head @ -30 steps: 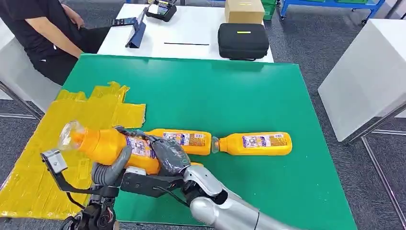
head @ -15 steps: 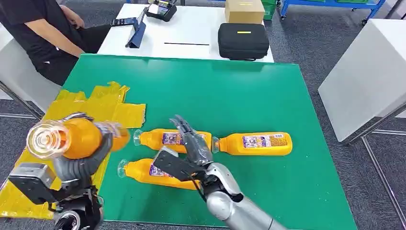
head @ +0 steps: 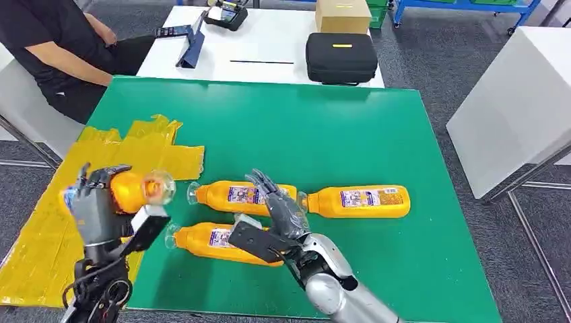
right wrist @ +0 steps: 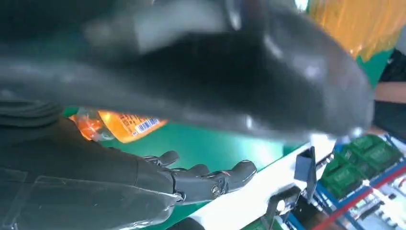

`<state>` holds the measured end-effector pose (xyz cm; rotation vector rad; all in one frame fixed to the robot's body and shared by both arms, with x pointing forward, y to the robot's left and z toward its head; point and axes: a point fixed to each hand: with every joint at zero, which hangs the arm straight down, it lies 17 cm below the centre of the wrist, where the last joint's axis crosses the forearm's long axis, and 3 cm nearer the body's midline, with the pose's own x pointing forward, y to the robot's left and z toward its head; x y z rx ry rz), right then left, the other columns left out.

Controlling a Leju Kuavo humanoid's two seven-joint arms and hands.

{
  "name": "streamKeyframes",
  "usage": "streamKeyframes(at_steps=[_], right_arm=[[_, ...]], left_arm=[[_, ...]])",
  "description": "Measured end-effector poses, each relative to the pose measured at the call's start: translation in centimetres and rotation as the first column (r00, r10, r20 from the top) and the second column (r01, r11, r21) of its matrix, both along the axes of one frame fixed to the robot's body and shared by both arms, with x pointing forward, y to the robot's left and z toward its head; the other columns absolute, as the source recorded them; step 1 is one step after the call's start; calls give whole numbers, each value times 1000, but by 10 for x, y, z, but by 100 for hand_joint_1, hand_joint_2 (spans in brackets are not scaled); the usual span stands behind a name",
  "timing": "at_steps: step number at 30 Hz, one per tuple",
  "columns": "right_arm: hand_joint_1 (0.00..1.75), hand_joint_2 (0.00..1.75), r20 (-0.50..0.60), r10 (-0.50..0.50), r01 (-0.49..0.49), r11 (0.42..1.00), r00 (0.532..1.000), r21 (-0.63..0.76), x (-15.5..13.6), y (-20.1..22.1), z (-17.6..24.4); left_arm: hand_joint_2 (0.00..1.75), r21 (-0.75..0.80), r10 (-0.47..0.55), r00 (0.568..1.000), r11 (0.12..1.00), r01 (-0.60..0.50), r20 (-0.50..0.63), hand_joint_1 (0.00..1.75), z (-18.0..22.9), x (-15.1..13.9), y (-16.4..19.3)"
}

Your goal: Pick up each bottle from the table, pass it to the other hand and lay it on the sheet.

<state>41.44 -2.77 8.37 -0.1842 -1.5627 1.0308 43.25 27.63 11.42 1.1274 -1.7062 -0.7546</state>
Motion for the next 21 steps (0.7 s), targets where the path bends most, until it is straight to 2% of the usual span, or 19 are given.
streamKeyframes(at_steps=[5, 6, 7, 8, 14, 21], right_arm=[[0, 0, -12, 40, -40, 998, 999, -38, -12, 3, -10], [0, 0, -18, 53, -54, 997, 998, -52, -15, 5, -13], [0, 0, -20, 61, -62, 996, 998, -64, -17, 6, -15], [0, 175, -25, 71, -73, 994, 997, -78, -20, 7, -18], [0, 175, -72, 115, -129, 965, 991, -231, -35, 5, -44], [0, 175, -104, 135, -163, 926, 985, -341, -42, 0, -63]], left_arm=[[175, 181, 29, 982, 984, 6, -189, 175, -73, 4, 8], [175, 211, 31, 975, 977, 16, -221, 150, -85, 4, 9], [0, 230, 35, 969, 973, 23, -243, 0, -93, 4, 11], [0, 245, 38, 961, 969, 31, -272, 0, -103, 3, 12], [0, 293, 85, 912, 955, 40, -402, 0, -142, 6, 27], [0, 278, 90, 907, 960, 31, -412, 0, -145, 9, 31]])
